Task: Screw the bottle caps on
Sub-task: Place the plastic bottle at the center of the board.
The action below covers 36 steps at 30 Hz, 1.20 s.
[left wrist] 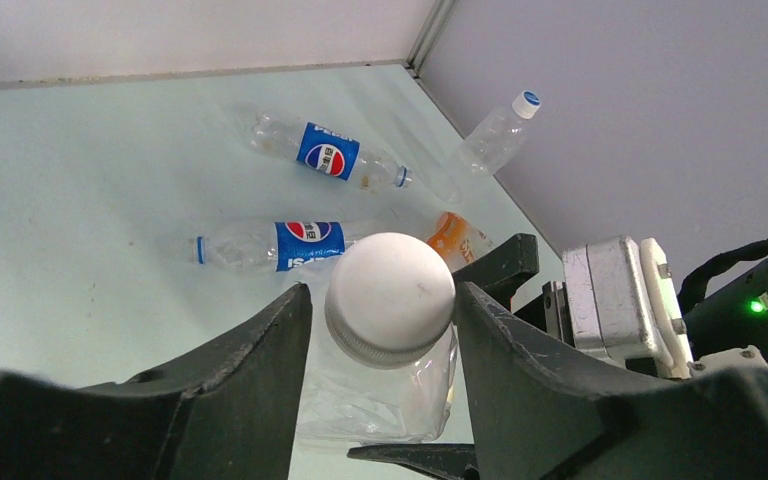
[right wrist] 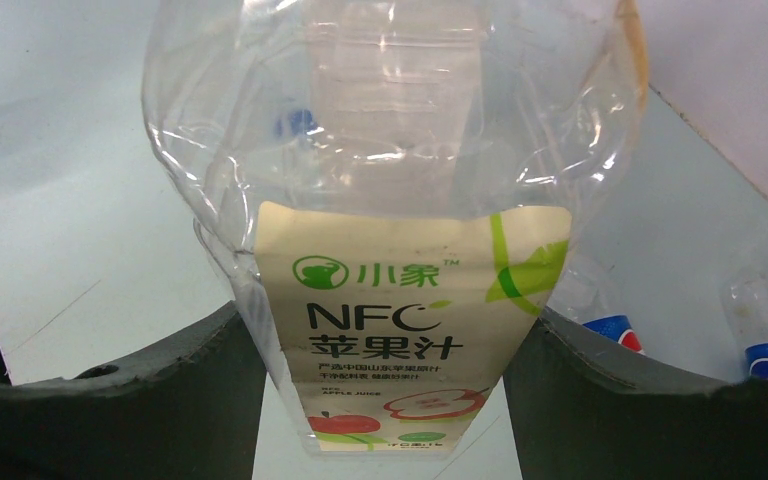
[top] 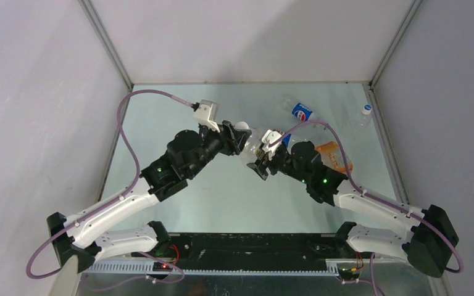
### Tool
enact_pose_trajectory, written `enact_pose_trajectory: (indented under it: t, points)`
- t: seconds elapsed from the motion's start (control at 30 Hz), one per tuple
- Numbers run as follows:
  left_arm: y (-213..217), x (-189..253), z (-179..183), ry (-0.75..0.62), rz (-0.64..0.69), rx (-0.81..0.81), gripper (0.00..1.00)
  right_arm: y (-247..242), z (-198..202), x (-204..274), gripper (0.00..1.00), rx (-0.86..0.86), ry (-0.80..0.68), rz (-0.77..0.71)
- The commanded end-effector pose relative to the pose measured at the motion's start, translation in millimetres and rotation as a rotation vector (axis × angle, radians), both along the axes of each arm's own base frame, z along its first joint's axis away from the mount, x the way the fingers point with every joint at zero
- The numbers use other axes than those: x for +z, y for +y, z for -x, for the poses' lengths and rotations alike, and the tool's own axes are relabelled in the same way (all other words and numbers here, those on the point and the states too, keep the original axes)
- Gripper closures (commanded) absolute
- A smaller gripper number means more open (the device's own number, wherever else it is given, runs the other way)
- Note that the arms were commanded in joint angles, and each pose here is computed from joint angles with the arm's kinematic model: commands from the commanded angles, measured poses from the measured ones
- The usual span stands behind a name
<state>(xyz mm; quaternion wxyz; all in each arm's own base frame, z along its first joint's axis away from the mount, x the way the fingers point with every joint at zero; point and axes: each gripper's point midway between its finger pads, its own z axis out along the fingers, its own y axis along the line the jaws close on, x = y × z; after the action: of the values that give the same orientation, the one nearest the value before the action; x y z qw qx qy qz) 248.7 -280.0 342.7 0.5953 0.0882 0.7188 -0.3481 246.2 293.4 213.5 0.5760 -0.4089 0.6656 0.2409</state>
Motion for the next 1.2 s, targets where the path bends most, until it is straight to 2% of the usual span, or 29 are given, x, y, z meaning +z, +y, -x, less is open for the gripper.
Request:
enact_pose_trajectory:
  t: [0.0,0.07,0.13,0.2,0.23,0.27,0.3,0.33,0.37,0.4,0.43,0.47,0.5,0.53,0.57,0.63,0.7,0.93,1.17]
  points:
    - [-7,16,3,-0.016,0.045,-0.024,0.42,5,-7,21,0.87,-0.011,-0.069,-0.051]
    - [-8,13,3,-0.012,0.039,-0.027,0.46,6,-8,20,0.87,-0.009,-0.068,-0.044]
    - [-10,10,1,-0.009,0.03,-0.026,0.55,6,-8,18,0.87,-0.01,-0.066,-0.039]
    - [-11,9,1,-0.007,0.025,-0.028,0.68,6,-9,18,0.87,-0.011,-0.066,-0.038]
    - [-12,8,0,-0.005,0.022,-0.029,0.78,7,-9,18,0.87,-0.011,-0.065,-0.041]
    - [-13,6,0,-0.003,0.019,-0.03,0.82,7,-9,18,0.87,-0.012,-0.062,-0.042]
    - [-13,5,-1,-0.002,0.017,-0.028,0.9,7,-9,18,0.84,-0.011,-0.061,-0.045]
    - [-13,3,-2,0.002,0.012,-0.022,0.95,7,-10,17,0.82,-0.014,-0.056,-0.047]
    - [-11,8,-5,-0.016,0.025,-0.006,0.99,7,-10,17,0.75,-0.014,-0.053,-0.048]
    - [-10,9,-7,-0.027,0.024,0.006,1.0,6,-11,16,0.7,-0.019,-0.048,-0.05]
    - [-7,9,-11,-0.04,0.008,0.03,1.0,6,-11,16,0.57,-0.021,-0.045,-0.05]
    - [-4,9,-16,-0.053,-0.009,0.047,1.0,4,-11,15,0.51,-0.026,-0.038,-0.049]
    - [2,8,-22,-0.058,-0.018,0.072,1.0,3,-11,15,0.39,-0.029,-0.035,-0.048]
    - [4,6,-28,-0.062,-0.026,0.086,1.0,0,-10,15,0.33,-0.035,-0.027,-0.046]
    - [13,5,-38,-0.073,-0.04,0.118,1.0,-4,-10,20,0.23,-0.045,-0.03,-0.054]
    - [26,5,-55,-0.103,-0.058,0.172,1.0,-12,-7,23,0.1,-0.065,-0.015,-0.059]
    - [42,2,-74,-0.129,-0.092,0.234,1.0,-24,-3,27,0.02,-0.094,0.01,-0.068]
    - [86,-13,-146,-0.171,-0.184,0.411,1.0,-68,14,26,0.01,-0.198,0.115,-0.07]
    - [126,-39,-216,-0.174,-0.295,0.565,1.0,-109,24,31,0.01,-0.295,0.149,-0.094]
